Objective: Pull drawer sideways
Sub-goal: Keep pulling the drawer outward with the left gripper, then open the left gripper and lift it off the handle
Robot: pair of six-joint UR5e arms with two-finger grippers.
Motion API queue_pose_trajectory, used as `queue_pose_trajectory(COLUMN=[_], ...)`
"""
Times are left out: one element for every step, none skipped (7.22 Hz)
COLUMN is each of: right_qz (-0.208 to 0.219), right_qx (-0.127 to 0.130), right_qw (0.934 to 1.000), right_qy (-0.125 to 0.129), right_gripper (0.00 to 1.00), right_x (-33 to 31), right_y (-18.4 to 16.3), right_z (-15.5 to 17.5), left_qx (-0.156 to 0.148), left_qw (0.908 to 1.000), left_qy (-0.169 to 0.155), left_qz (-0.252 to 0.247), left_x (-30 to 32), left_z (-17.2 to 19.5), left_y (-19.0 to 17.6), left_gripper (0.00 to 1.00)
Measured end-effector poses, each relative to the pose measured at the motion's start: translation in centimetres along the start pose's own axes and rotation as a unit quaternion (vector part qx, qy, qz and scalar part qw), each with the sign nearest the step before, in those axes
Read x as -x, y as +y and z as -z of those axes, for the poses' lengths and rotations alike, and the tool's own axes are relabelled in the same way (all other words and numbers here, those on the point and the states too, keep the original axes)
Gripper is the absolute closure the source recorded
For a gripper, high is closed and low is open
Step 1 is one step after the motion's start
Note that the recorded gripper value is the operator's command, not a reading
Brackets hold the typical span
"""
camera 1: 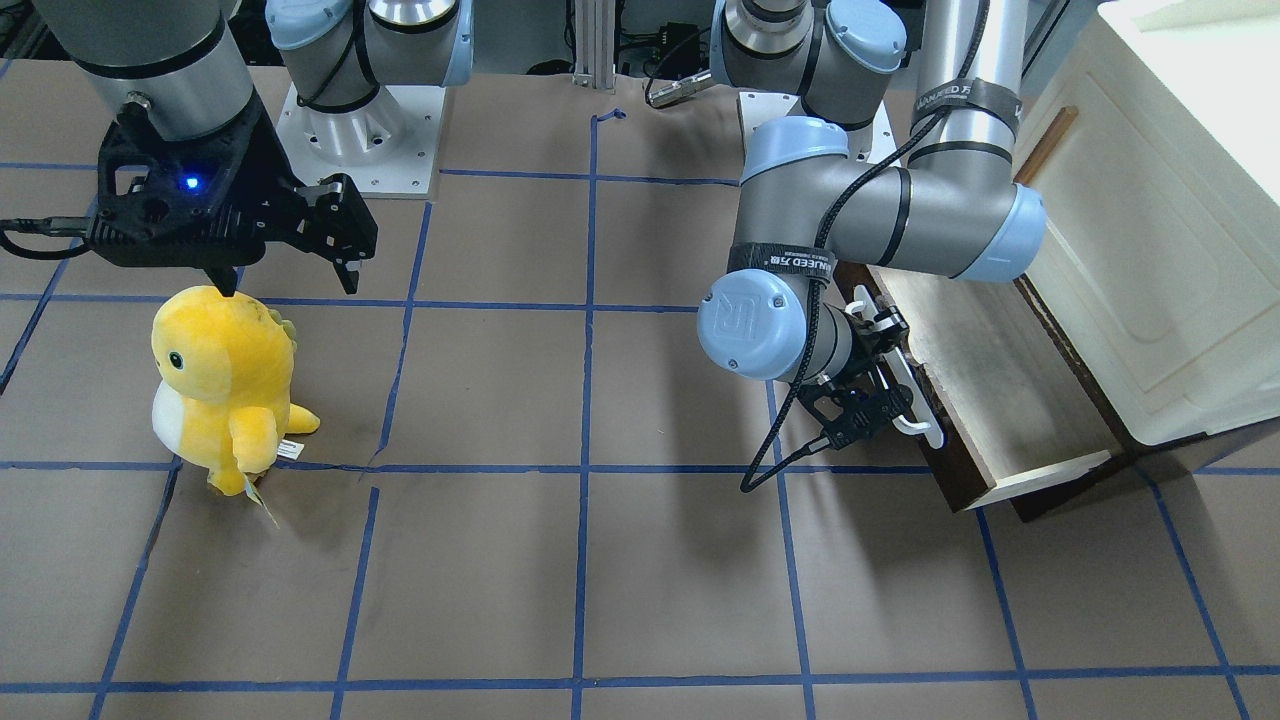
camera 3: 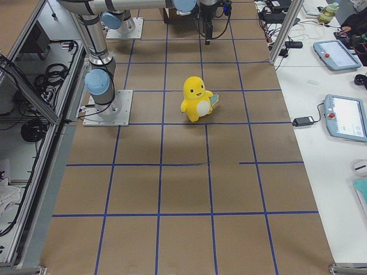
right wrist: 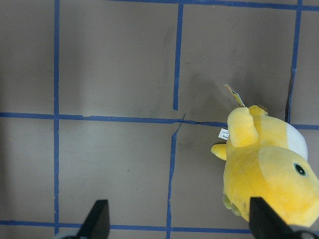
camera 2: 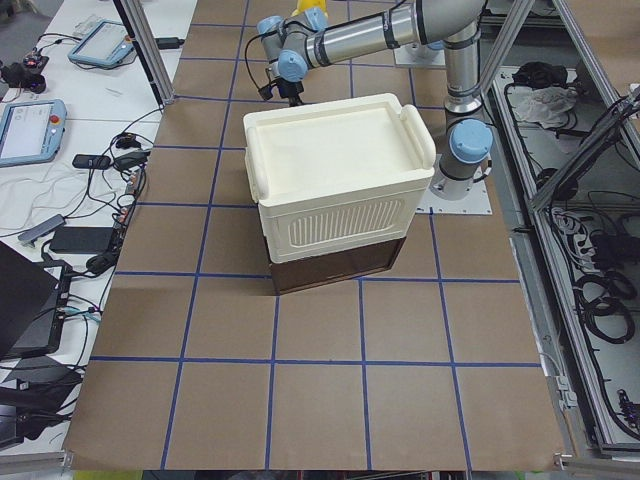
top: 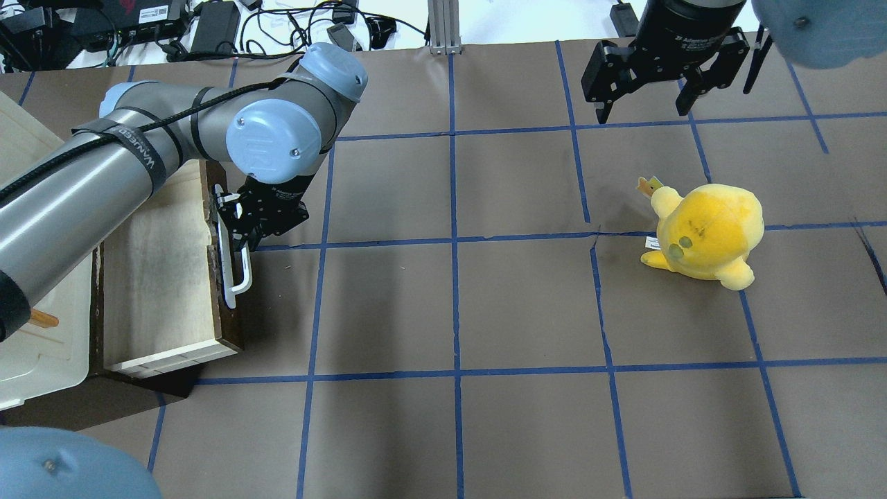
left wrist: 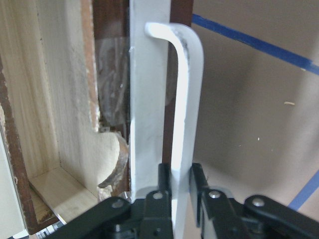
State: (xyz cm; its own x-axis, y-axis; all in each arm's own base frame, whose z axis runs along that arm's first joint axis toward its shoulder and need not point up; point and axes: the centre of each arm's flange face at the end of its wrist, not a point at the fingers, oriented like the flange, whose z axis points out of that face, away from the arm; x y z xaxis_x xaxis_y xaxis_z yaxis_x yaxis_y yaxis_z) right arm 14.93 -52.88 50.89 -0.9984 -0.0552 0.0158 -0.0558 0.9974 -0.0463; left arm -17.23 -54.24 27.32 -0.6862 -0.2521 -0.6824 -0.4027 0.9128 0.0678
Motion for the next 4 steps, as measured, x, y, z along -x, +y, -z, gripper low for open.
queue_pose_trajectory(right_qz=[0.000,0.000,0.000,0.000], right_qx=[0.000,0.000,0.000,0.000], right_qw=[1.0000,1.0000,1.0000,1.0000], right_qy=[0.000,0.000,0.000,0.000], right_gripper=[0.00,0.00,0.00,0.00], right_x=[0.00,0.00,0.01,0.00], right_y=[0.00,0.00,0.00,0.00], right_z=[0.00,0.00,0.00,0.00], left_qx=[-0.001,-0.002,-0.005,-0.009], left_qw=[1.0000,1.0000,1.0000,0.9999], left_qy=[0.000,0.000,0.001,0.003], left_qz=[-0.001,-0.002,-0.004,-0.006], left_x=[-0.08,-0.19,-0.30,-0.24], left_z=[0.07,0.19,0.44,0.80], left_y=[0.08,0.21,0.44,0.66], left_gripper=[0.46,0.17,0.00,0.00])
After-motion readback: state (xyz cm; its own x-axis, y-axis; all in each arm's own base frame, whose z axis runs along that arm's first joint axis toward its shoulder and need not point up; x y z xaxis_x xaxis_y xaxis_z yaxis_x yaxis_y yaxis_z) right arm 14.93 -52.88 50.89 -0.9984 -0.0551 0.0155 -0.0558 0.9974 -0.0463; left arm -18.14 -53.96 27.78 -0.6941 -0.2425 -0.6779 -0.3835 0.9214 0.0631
